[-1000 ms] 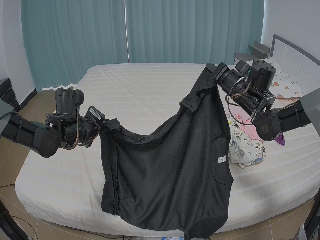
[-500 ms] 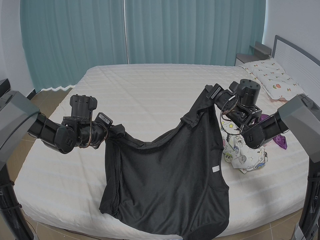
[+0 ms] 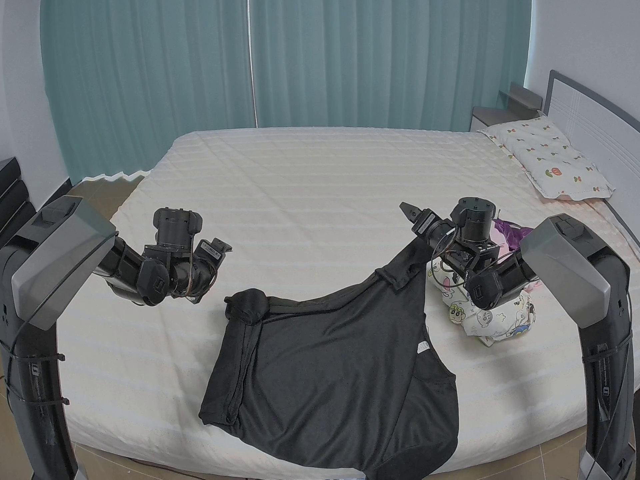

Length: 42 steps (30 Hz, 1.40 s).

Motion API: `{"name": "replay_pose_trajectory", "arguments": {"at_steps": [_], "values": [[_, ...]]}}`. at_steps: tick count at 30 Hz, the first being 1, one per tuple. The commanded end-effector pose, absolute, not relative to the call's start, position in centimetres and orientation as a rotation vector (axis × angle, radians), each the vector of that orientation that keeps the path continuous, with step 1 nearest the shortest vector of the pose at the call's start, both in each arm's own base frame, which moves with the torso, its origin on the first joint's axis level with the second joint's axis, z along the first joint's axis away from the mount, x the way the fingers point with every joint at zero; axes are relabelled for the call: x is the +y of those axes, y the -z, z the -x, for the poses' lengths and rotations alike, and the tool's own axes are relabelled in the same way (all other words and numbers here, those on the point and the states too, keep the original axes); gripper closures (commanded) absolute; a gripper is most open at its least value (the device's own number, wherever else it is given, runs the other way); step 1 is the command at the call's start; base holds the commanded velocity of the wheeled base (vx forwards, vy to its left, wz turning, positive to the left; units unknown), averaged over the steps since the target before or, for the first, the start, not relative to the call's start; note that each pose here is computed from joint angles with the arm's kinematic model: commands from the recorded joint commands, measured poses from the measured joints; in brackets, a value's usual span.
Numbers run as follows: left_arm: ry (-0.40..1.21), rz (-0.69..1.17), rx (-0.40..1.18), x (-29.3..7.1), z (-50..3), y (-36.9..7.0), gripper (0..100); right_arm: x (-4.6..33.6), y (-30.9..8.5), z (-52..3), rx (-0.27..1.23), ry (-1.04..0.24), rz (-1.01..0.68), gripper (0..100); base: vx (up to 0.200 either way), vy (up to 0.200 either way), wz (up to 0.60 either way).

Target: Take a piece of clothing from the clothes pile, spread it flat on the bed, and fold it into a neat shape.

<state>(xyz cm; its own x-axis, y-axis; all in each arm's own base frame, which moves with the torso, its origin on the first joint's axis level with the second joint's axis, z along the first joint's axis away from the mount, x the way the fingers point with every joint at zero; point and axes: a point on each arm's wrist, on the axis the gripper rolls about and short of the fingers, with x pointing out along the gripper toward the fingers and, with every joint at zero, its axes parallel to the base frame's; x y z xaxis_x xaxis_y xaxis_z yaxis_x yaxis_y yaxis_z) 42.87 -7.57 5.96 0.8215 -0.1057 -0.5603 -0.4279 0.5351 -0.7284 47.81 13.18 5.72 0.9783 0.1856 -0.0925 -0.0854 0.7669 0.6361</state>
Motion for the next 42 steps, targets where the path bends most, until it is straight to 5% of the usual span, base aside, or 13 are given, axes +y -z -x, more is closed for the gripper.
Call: {"name": "replay_pose_trajectory", "arguments": {"at_steps": [1,11,17,30,42], "values": [[-0.228,1.0,0.618,-6.9,-43.0,-5.0,0,11.7,-1.6,-47.3,0.305,-0.058,-0.634,0,0.0,0.0,0.0],[-0.155,0.985,0.663,-7.7,-43.0,-5.0,0,10.5,-3.6,-47.0,0.259,-0.028,-0.627,0,0.0,0.0,0.0],[-0.148,0.902,0.717,-8.2,-42.6,-3.2,0,9.6,-2.2,-43.4,0.39,-0.024,-0.618,0,0.0,0.0,0.0],[-0.172,0.892,0.767,-8.0,-40.8,-2.8,0,9.0,-2.6,-39.3,0.43,-0.018,-0.65,0,-0.092,0.0,0.0],[-0.106,0.712,1.008,-9.1,-32.7,-0.7,0,9.0,-2.0,-35.9,0.487,-0.011,-0.636,0,0.0,0.0,0.0]]}}
